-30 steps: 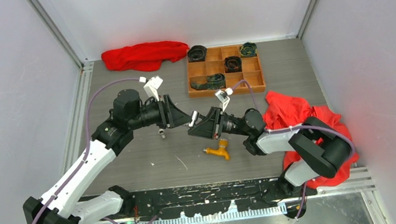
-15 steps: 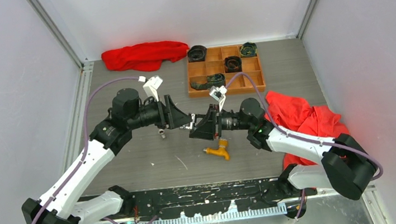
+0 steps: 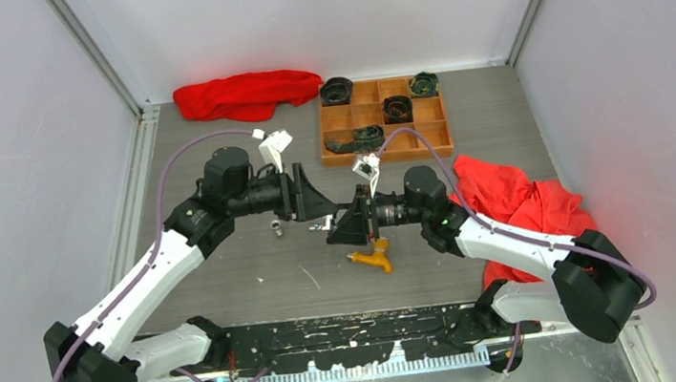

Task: Install the water faucets

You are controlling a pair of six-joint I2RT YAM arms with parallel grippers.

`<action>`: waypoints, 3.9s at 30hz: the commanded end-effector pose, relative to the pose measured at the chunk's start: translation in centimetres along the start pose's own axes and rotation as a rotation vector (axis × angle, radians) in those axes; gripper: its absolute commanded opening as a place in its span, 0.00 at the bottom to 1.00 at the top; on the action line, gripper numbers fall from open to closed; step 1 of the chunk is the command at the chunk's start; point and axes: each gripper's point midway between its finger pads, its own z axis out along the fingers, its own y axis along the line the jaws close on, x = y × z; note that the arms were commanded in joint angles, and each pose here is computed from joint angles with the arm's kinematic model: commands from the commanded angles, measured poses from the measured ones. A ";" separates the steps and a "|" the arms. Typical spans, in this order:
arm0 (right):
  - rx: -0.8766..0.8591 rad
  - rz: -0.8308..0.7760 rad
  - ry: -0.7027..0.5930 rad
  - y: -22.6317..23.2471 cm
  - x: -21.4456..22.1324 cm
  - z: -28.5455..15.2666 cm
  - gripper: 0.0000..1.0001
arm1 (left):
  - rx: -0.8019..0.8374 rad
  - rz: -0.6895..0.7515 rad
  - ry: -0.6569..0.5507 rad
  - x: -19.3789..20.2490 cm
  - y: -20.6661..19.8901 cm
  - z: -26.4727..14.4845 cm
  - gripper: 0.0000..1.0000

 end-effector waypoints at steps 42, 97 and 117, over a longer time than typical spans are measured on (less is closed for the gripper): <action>-0.268 0.175 -0.273 3.6 -4.5 0.1 0.54 | 0.071 0.026 -0.091 -1.9 -2.4 0.2 0.00; -0.027 0.306 -0.252 -2.3 -3.3 0.8 0.70 | 0.105 0.004 -0.107 -1.7 -2.7 0.1 0.00; -0.018 0.301 -0.243 -2.3 -3.4 0.9 0.70 | 0.079 0.005 -0.092 -1.2 -1.7 0.5 0.00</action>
